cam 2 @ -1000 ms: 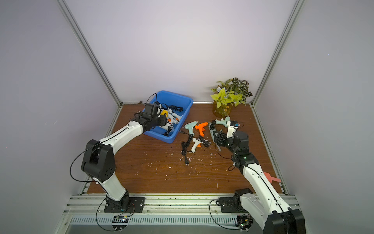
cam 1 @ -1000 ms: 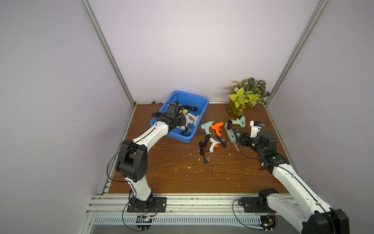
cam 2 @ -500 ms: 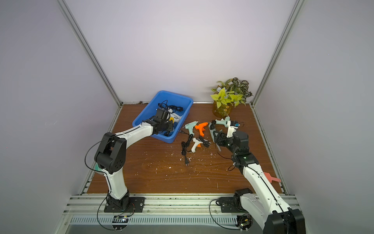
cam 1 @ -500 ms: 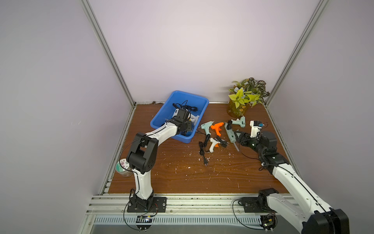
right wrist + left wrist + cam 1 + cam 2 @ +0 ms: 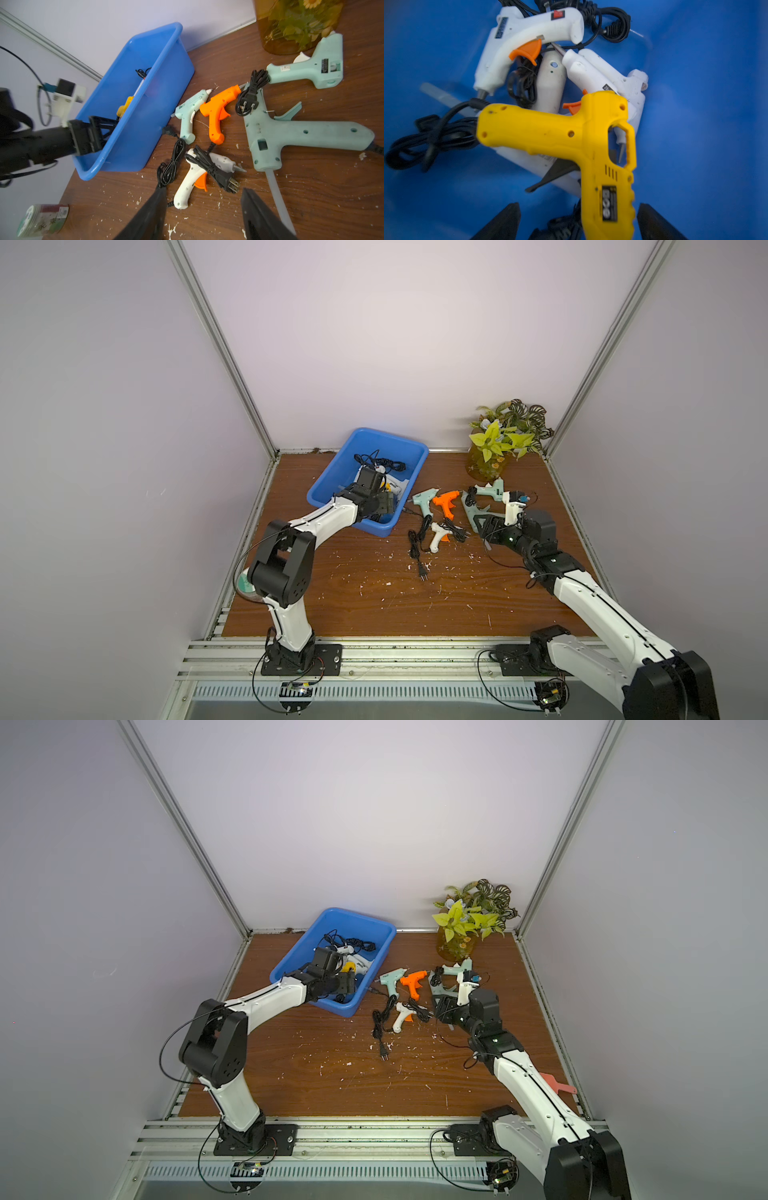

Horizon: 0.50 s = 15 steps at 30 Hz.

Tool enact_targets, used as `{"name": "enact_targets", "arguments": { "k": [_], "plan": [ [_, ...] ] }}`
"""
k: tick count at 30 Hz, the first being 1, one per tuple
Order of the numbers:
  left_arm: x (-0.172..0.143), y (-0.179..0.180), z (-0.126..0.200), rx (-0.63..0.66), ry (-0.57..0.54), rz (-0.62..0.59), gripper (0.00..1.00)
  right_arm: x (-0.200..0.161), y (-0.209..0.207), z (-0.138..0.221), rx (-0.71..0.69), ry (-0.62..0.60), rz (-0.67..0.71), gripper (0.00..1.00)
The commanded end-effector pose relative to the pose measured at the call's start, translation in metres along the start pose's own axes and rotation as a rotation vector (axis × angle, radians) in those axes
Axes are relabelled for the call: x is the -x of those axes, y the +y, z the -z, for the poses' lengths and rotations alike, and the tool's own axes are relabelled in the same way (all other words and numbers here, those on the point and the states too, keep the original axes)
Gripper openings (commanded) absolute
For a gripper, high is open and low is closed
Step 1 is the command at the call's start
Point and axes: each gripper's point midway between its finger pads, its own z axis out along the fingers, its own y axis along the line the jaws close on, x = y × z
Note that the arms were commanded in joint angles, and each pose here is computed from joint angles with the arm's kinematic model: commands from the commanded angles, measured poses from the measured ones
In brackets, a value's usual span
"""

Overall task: Put the hot melt glue gun into the storage box
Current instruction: Place the hot melt adhesive gun in the storage box.

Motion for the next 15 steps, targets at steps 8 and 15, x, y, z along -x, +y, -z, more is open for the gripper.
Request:
{"name": "enact_targets", "arguments": {
  "k": [8,15],
  "plan": [
    [0.050,0.012,0.115,-0.040,-0.332,0.089,0.99,-0.005,0.040,-0.030,-0.021,0.042,0.149,0.57],
    [0.048,0.038,0.170,-0.051,-0.545,0.187,0.99,-0.005,0.060,-0.069,-0.023,0.109,0.257,0.52]
  ]
}}
